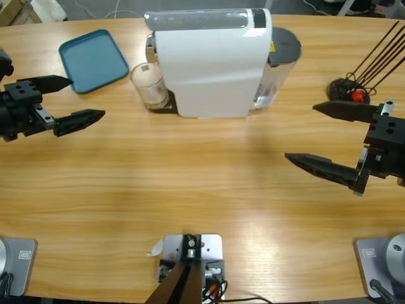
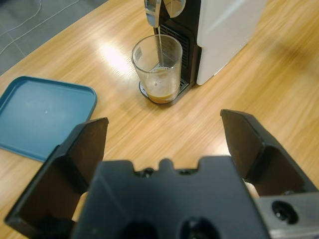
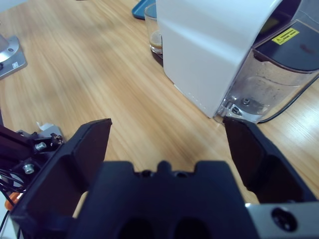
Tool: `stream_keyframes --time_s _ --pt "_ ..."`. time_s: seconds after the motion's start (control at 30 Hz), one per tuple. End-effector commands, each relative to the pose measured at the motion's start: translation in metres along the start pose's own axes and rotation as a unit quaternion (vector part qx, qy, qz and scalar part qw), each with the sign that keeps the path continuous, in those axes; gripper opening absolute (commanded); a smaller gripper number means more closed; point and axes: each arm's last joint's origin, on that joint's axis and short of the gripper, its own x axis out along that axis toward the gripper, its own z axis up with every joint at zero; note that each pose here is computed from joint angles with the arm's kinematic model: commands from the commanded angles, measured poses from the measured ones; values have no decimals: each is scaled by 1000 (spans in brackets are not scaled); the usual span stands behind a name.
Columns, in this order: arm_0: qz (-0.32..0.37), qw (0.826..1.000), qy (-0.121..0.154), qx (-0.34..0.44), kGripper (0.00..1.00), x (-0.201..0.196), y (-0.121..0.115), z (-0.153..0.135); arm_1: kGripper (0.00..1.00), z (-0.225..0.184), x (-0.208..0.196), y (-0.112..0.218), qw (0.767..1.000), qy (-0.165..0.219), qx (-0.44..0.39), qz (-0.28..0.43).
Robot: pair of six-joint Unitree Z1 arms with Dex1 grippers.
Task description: Pour coffee
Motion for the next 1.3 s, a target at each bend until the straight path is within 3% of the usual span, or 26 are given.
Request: stream_keyframes --time_s 0.03,0.57,0.83,1.3 --pt "-16 999 35 4 977 42 -4 -11 1000 -11 2 3 1000 13 5 15" --pt "2 999 1 -33 982 110 3 -11 1000 -12 -3 3 1000 4 5 12" --pt "12 998 9 -59 977 112 19 -18 1000 -11 -2 3 1000 5 5 11" --pt "-57 996 8 -74 966 123 23 -23 1000 -11 0 3 1000 9 6 12"
